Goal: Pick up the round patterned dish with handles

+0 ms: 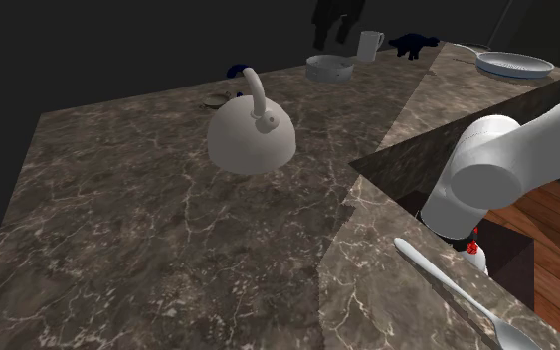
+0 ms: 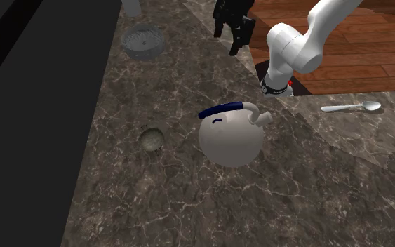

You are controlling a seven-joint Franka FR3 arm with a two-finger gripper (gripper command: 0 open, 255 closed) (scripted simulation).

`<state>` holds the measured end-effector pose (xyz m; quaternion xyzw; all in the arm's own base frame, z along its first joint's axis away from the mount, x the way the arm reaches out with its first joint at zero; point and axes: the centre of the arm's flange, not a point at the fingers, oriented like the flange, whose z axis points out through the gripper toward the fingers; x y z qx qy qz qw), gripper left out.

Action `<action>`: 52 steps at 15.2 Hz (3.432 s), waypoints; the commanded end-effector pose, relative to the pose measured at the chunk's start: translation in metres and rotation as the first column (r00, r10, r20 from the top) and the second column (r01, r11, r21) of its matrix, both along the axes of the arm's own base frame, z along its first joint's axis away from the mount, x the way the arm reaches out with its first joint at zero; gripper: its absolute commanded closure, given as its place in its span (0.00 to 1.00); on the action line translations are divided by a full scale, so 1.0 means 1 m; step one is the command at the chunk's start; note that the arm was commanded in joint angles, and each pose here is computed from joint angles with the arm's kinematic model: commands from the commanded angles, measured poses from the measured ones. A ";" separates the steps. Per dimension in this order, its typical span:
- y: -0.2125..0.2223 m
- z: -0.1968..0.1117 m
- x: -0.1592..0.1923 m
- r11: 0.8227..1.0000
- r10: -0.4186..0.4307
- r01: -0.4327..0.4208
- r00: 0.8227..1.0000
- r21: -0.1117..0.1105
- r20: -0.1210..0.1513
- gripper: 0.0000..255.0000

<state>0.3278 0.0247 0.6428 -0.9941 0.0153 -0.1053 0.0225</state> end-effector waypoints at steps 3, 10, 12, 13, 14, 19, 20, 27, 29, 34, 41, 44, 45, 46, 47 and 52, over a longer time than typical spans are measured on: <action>-0.009 -0.011 0.022 0.995 0.098 -0.098 0.995 -0.001 0.013 0.00; -0.022 -0.048 0.106 0.905 0.426 -0.426 0.903 -0.015 0.057 0.00; -0.021 -0.058 0.130 0.859 0.512 -0.512 0.856 -0.022 0.068 0.00; -0.019 -0.062 0.142 0.833 0.554 -0.553 0.829 -0.026 0.074 0.00; -0.017 -0.067 0.154 0.804 0.594 -0.593 0.801 -0.030 0.079 0.00; 0.003 -0.089 0.213 0.637 0.770 -0.769 0.630 -0.054 0.102 0.00; 0.009 -0.094 0.224 0.599 0.800 -0.799 0.591 -0.059 0.106 0.00; 0.063 -0.121 0.293 0.296 0.951 -0.950 0.283 -0.101 0.124 0.00; 0.082 -0.129 0.310 0.202 0.974 -0.973 0.187 -0.114 0.127 0.00; 0.084 -0.150 0.311 0.195 0.975 -0.974 0.181 -0.115 0.127 0.00; 0.084 -0.169 0.310 0.195 0.975 -0.974 0.181 -0.115 0.127 1.00; 0.084 -0.169 0.310 0.195 0.975 -0.974 0.181 -0.115 0.127 1.00; 0.083 -0.169 0.310 0.195 0.975 -0.974 0.181 -0.115 0.127 1.00; 0.083 -0.169 0.310 0.195 0.975 -0.974 0.181 -0.115 0.127 1.00; 0.083 -0.169 0.310 0.195 0.975 -0.974 0.181 -0.115 0.127 1.00; 0.084 -0.153 0.311 0.195 0.975 -0.974 0.181 -0.115 0.127 1.00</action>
